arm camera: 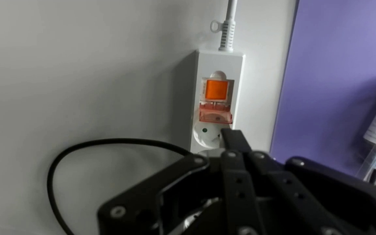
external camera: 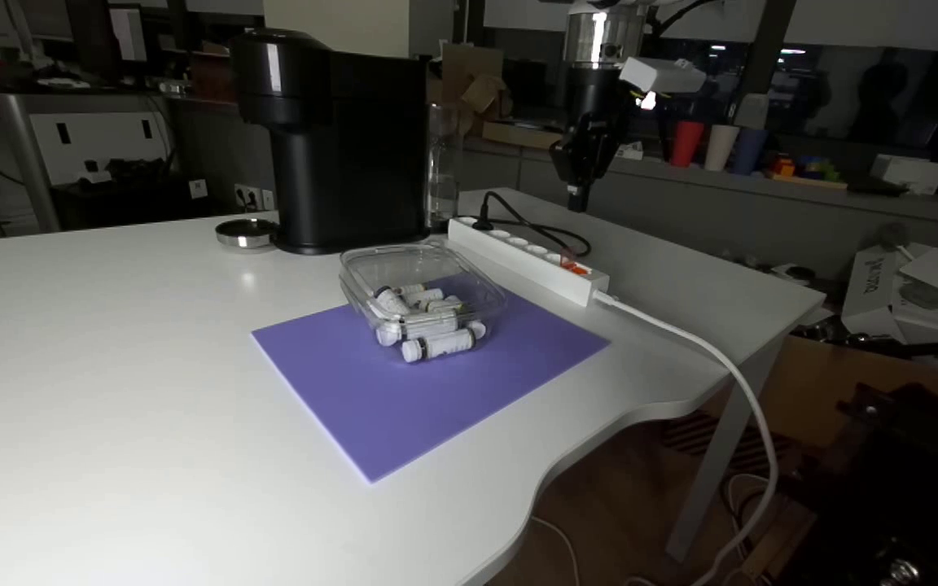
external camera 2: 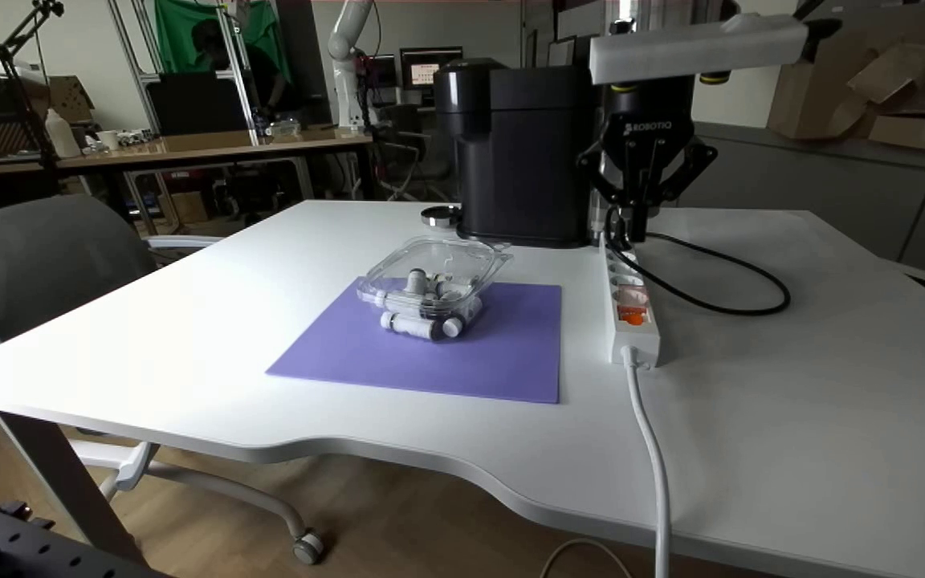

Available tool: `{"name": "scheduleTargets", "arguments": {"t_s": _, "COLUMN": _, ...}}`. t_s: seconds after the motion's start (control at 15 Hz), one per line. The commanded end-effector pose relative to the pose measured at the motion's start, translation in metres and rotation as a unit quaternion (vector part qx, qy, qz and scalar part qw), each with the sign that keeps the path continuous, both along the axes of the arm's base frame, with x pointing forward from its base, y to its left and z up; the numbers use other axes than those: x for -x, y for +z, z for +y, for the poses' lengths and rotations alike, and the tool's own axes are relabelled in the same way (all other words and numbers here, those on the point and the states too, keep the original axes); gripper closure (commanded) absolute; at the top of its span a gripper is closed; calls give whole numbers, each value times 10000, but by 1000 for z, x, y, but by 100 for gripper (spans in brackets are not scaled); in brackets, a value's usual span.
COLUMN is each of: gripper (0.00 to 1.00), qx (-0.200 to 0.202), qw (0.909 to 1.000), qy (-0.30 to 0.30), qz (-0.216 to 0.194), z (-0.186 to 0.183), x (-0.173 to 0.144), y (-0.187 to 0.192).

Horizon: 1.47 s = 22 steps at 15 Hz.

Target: Turn on the switch of the extension cord

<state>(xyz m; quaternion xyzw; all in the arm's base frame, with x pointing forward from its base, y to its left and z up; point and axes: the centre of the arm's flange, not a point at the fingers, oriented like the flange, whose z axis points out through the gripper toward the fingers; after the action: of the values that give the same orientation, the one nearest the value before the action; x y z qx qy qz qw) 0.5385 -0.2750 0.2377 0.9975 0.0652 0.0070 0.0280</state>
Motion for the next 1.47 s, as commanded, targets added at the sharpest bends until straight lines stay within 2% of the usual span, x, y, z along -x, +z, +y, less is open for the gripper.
{"name": "scheduleTargets", "arguments": {"t_s": 0.0, "gripper": 100, "qx": -67, "qw": 9992, "qy": -307, "qz": -228, "z": 1, "x": 1, "y": 10}}
{"name": "scheduleTargets", "arguments": {"t_s": 0.27, "gripper": 100, "qx": -234, "qw": 9983, "qy": -496, "qz": -193, "z": 3, "x": 12, "y": 16}}
{"name": "scheduleTargets", "arguments": {"t_s": 0.53, "gripper": 100, "qx": -342, "qw": 9972, "qy": -660, "qz": 24, "z": 2, "x": 26, "y": 10}}
{"name": "scheduleTargets", "arguments": {"t_s": 0.6, "gripper": 99, "qx": -262, "qw": 9986, "qy": -448, "qz": -22, "z": -1, "x": 14, "y": 2}}
{"name": "scheduleTargets", "arguments": {"t_s": 0.87, "gripper": 99, "qx": -298, "qw": 9983, "qy": -505, "qz": 35, "z": 0, "x": 20, "y": 0}}
{"name": "scheduleTargets", "arguments": {"t_s": 1.0, "gripper": 100, "qx": -166, "qw": 9991, "qy": -379, "qz": -52, "z": 3, "x": 20, "y": 1}}
{"name": "scheduleTargets", "arguments": {"t_s": 1.4, "gripper": 100, "qx": -53, "qw": 9995, "qy": -271, "qz": -152, "z": 6, "x": 22, "y": -25}}
